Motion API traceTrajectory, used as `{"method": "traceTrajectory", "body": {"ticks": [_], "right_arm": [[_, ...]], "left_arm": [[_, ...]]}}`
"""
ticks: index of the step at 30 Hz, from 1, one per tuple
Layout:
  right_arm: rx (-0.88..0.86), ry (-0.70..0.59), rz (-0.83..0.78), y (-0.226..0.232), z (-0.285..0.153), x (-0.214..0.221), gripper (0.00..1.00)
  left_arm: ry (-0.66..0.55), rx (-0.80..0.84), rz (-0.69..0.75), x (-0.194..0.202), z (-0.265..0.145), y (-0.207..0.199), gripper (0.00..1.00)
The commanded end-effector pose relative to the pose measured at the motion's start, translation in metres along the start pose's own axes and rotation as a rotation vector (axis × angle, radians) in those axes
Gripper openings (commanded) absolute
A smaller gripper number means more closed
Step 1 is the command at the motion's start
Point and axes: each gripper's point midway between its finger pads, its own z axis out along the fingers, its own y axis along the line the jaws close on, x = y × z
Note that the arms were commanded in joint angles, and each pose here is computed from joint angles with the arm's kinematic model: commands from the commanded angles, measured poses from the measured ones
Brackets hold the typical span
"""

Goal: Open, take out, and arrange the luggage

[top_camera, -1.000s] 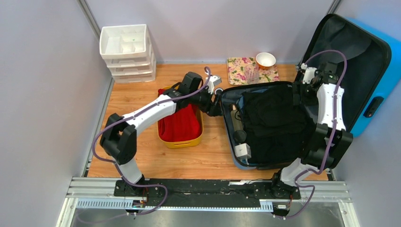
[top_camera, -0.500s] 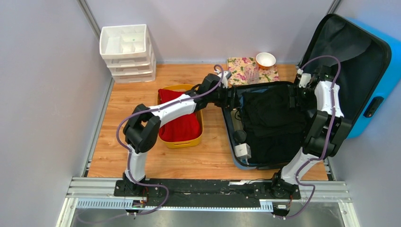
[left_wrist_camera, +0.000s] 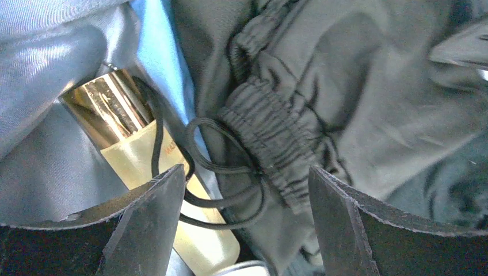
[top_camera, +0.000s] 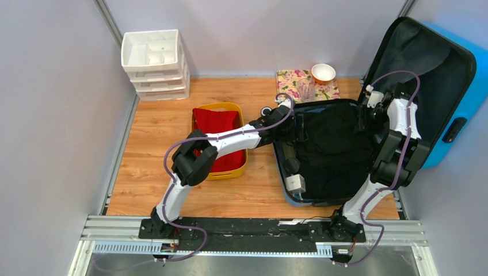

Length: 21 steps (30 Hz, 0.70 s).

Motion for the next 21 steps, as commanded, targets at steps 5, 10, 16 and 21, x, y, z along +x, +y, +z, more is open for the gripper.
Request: {"method": "traceTrajectory", "body": {"ticks": [5, 10, 16, 21], "right_arm": [[-0.042, -0.087, -0.044, 0.009, -0.015, -0.020, 0.19], [-0.066, -0.093, -0.045, 0.015, -0.019, -0.021, 0.00], [-0.082, -0.113, -0.049, 0.019, -0.024, -0.022, 0.00], [-0.107, -0.137, -0.052, 0.027, -0.032, -0.025, 0.00]], "left_arm": [[-0.083, -0.116, -0.026, -0.003, 0.028, -0.004, 0.86], [-0.078, -0.085, -0.079, 0.001, 0.040, -0.009, 0.84], [-0.046, 0.027, -0.118, 0.010, 0.050, -0.027, 0.71], [-0.071, 0.096, -0.080, -0.003, 0.044, -0.045, 0.46]]}}
